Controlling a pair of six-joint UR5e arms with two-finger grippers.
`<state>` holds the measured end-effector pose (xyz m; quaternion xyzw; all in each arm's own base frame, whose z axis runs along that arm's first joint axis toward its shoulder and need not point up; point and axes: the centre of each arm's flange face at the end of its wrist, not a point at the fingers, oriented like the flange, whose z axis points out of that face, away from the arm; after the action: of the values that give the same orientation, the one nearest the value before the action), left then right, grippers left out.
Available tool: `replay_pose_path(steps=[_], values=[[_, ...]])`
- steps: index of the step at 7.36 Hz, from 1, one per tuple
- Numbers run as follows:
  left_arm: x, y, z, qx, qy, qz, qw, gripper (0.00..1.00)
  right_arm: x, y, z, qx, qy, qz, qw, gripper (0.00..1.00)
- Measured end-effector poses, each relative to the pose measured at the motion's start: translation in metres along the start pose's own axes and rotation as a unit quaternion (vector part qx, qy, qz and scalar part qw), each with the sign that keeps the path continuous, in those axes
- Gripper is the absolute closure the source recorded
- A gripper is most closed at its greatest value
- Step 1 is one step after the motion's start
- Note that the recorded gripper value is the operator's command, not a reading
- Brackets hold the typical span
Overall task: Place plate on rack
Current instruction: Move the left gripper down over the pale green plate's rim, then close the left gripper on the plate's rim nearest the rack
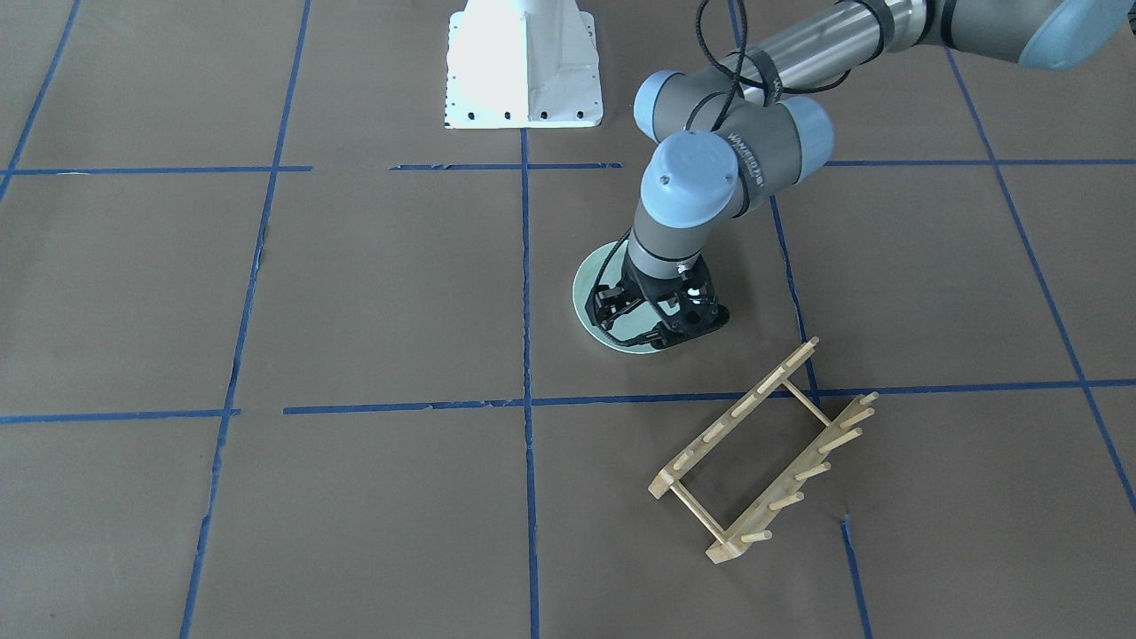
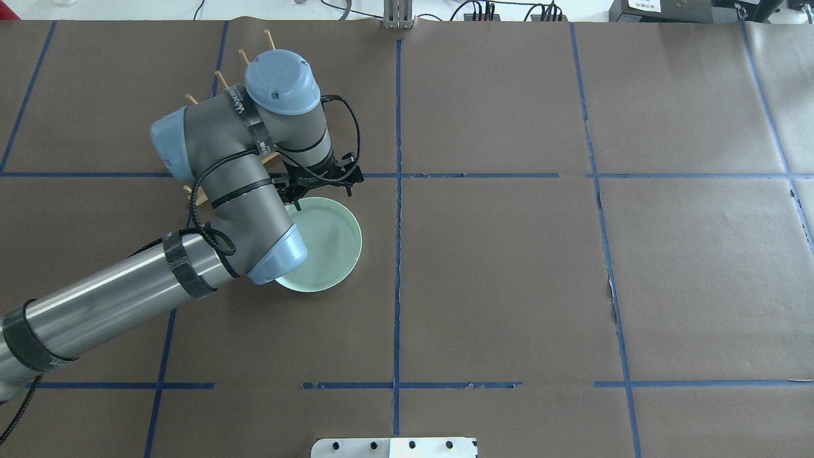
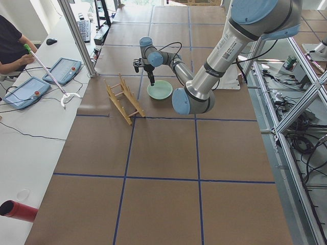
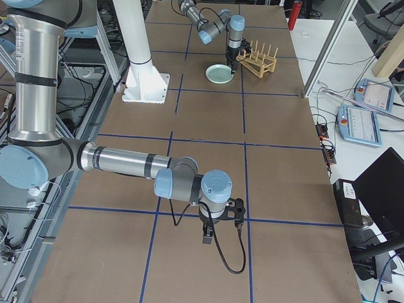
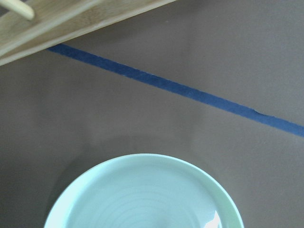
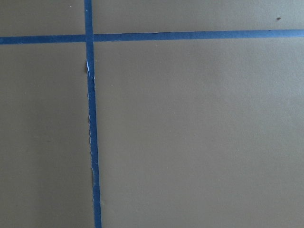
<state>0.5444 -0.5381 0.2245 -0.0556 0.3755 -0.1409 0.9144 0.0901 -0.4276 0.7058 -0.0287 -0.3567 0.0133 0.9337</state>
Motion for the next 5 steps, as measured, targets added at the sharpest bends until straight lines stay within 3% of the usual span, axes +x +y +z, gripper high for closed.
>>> replay_pose_path(steps=[2, 5], values=[[0.024, 0.010, 0.016, 0.030, -0.010, 0.029, 0.9991, 0.09, 0.000, 0.000, 0.000, 0.000, 0.000, 0.000, 1.0000, 0.00], [0.027, 0.019, 0.031, 0.035, -0.016, 0.047, 0.9981, 0.15, 0.000, 0.000, 0.000, 0.000, 0.000, 0.000, 1.0000, 0.00]])
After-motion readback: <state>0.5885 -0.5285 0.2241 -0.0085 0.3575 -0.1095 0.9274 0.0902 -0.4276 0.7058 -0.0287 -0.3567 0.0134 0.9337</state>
